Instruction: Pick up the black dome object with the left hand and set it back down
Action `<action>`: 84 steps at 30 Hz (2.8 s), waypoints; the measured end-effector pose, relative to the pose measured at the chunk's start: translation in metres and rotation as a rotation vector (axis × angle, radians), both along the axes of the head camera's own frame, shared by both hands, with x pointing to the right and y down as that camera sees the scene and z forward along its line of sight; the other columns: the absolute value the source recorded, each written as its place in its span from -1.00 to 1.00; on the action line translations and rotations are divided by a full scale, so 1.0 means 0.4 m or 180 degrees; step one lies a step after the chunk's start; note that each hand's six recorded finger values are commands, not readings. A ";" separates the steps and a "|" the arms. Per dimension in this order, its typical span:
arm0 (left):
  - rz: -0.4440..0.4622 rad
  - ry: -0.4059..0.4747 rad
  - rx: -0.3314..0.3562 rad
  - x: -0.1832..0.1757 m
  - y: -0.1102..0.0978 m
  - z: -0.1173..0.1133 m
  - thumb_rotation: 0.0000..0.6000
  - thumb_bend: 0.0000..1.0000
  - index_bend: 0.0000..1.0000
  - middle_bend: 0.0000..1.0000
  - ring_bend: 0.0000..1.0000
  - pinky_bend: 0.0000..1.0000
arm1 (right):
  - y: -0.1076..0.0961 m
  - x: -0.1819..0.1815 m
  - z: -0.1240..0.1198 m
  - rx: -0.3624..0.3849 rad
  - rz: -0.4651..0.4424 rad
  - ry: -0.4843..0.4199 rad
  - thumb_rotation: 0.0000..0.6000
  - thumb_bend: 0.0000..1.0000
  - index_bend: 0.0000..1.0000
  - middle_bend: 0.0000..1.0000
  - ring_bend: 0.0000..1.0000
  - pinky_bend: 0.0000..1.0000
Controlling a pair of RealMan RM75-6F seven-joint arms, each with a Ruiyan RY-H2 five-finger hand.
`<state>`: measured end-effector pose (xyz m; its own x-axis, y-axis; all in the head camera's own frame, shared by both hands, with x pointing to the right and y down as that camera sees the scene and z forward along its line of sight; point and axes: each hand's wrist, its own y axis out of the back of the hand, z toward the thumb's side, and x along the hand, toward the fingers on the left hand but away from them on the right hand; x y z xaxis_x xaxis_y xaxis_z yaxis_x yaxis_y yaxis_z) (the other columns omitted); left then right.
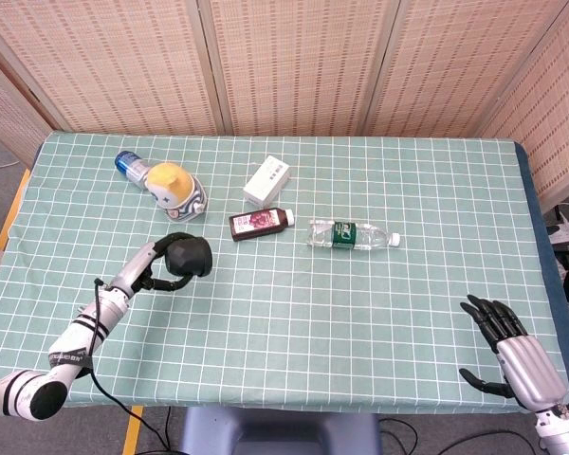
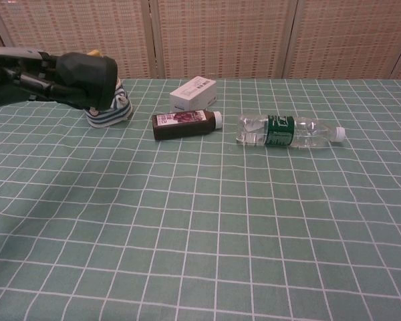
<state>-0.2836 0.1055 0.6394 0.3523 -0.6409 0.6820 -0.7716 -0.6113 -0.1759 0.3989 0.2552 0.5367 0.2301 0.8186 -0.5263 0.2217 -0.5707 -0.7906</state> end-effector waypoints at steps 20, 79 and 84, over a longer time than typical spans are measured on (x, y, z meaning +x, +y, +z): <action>0.0060 0.0900 0.0069 -0.014 0.023 -0.065 1.00 -0.17 0.52 0.53 -0.34 -0.70 | -0.001 0.002 -0.010 0.0023 0.0022 -0.0033 1.00 -0.69 -1.00 -1.00 -1.00 -1.00; 0.2116 -0.2136 0.0602 -0.118 0.069 0.061 1.00 -0.13 0.40 0.38 -0.25 -0.80 | 0.003 0.000 -0.012 -0.0004 0.0003 -0.0030 1.00 -0.69 -1.00 -1.00 -1.00 -1.00; 0.2450 -0.2196 0.0460 -0.145 0.092 0.112 1.00 -0.12 0.38 0.34 -0.29 -0.80 | 0.003 0.002 -0.017 0.0017 0.0008 -0.0013 1.00 -0.69 -1.00 -1.00 -1.00 -1.00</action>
<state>-0.3415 0.1423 0.6841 0.2632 -0.4999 0.8252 0.1135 -0.8333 -0.5410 0.3998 0.2564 0.5300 0.2300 0.8220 -0.5209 0.2264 -0.5658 -0.7929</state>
